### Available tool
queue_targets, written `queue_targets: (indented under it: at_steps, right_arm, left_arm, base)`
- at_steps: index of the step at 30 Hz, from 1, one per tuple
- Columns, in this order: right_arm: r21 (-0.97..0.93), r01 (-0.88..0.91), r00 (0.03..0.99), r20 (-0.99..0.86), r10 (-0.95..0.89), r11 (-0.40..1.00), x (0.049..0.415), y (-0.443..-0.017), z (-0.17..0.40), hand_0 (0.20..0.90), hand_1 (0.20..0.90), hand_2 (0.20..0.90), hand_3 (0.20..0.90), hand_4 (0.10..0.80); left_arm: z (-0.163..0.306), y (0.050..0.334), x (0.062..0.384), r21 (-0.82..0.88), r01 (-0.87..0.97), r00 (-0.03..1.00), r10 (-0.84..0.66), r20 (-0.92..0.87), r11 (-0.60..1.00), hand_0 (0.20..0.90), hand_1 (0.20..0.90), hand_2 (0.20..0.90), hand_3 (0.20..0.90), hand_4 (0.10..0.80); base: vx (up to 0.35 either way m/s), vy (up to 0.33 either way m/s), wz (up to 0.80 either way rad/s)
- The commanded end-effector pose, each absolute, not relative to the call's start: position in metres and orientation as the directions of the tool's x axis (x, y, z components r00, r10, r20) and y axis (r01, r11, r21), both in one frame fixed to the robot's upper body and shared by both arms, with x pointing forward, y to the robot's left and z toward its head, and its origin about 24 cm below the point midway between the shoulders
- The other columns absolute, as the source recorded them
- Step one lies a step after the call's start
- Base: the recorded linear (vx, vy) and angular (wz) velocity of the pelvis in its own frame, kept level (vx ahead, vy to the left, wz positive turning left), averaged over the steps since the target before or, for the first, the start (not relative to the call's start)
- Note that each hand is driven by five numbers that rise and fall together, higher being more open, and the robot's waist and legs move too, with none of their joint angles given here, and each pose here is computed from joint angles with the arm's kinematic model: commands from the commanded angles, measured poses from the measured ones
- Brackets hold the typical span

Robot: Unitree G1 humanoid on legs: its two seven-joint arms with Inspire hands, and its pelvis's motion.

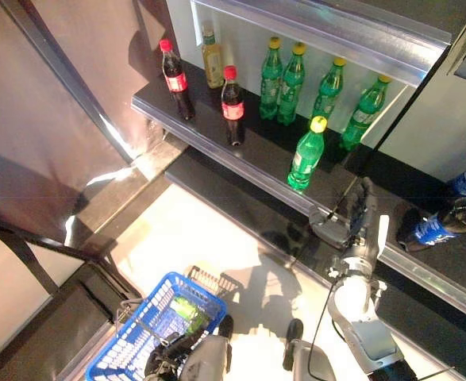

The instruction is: Pick up the drink and place into the basket.

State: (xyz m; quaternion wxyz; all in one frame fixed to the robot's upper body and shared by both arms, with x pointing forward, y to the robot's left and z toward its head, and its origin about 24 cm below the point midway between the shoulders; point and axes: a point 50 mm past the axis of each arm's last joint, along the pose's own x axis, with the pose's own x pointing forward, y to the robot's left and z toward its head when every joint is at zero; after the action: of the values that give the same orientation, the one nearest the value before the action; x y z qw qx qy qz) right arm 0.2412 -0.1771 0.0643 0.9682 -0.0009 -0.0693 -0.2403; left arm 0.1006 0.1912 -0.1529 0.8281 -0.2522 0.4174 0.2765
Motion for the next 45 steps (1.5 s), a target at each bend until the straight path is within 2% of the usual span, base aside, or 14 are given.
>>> queue_targets:
  at_steps: [1, 13, 19, 26, 33, 38, 45]
  right_arm:
    - [0.203, 0.486, 0.723, 0.454, -0.522, 0.85, 0.249, -0.179, 0.134, 0.9, 0.9, 0.9, 0.9, 0.8]
    - [0.168, 0.473, 0.708, 0.512, -0.486, 0.865, 0.271, -0.175, 0.158, 0.9, 0.9, 0.9, 0.9, 0.8]
    - [0.182, 0.451, 0.655, 0.597, -0.463, 0.874, 0.292, -0.164, 0.196, 0.9, 0.9, 0.9, 0.9, 0.8]
    - [0.164, 0.435, 0.6, 0.68, -0.421, 0.885, 0.3, -0.158, 0.226, 0.9, 0.9, 0.9, 0.9, 0.8]
    - [0.211, 0.467, 0.575, 0.665, -0.476, 0.859, 0.308, -0.164, 0.241, 0.9, 0.9, 0.9, 0.9, 0.8]
    - [0.283, 0.518, 0.516, 0.649, -0.559, 0.807, 0.318, -0.171, 0.263, 0.9, 0.9, 0.9, 0.9, 0.8]
    - [0.35, 0.536, 0.477, 0.625, -0.618, 0.768, 0.325, -0.18, 0.287, 0.9, 0.9, 0.9, 0.9, 0.8]
  left_arm:
    - [-0.144, 0.172, 0.101, -0.282, -0.597, 0.614, 0.202, -0.763, 0.751, 0.3, 0.3, 0.3, 0.2, 0.1]
    - [-0.129, 0.163, 0.129, -0.365, -0.532, 0.706, 0.162, -0.689, 0.764, 0.3, 0.3, 0.3, 0.2, 0.1]
    - [-0.122, 0.173, 0.151, -0.374, -0.516, 0.732, 0.17, -0.66, 0.77, 0.3, 0.3, 0.3, 0.2, 0.1]
    - [-0.12, 0.174, 0.157, -0.388, -0.503, 0.75, 0.167, -0.639, 0.773, 0.3, 0.3, 0.3, 0.2, 0.1]
    - [-0.112, 0.18, 0.169, -0.406, -0.469, 0.789, 0.165, -0.592, 0.785, 0.3, 0.3, 0.3, 0.2, 0.1]
    - [-0.102, 0.184, 0.185, -0.412, -0.435, 0.818, 0.161, -0.552, 0.8, 0.3, 0.3, 0.3, 0.2, 0.1]
    - [-0.103, 0.192, 0.184, -0.38, -0.43, 0.809, 0.163, -0.565, 0.819, 0.3, 0.3, 0.3, 0.2, 0.1]
  base:
    - [-0.029, 0.039, -0.1]
    - [-0.022, 0.041, -0.05]
    - [-0.108, 0.008, -0.02]
    - [-0.03, 0.019, -0.01]
    - [0.004, -0.007, 0.01]
    - [0.017, -0.044, 0.03]
    - [0.024, -0.022, 0.06]
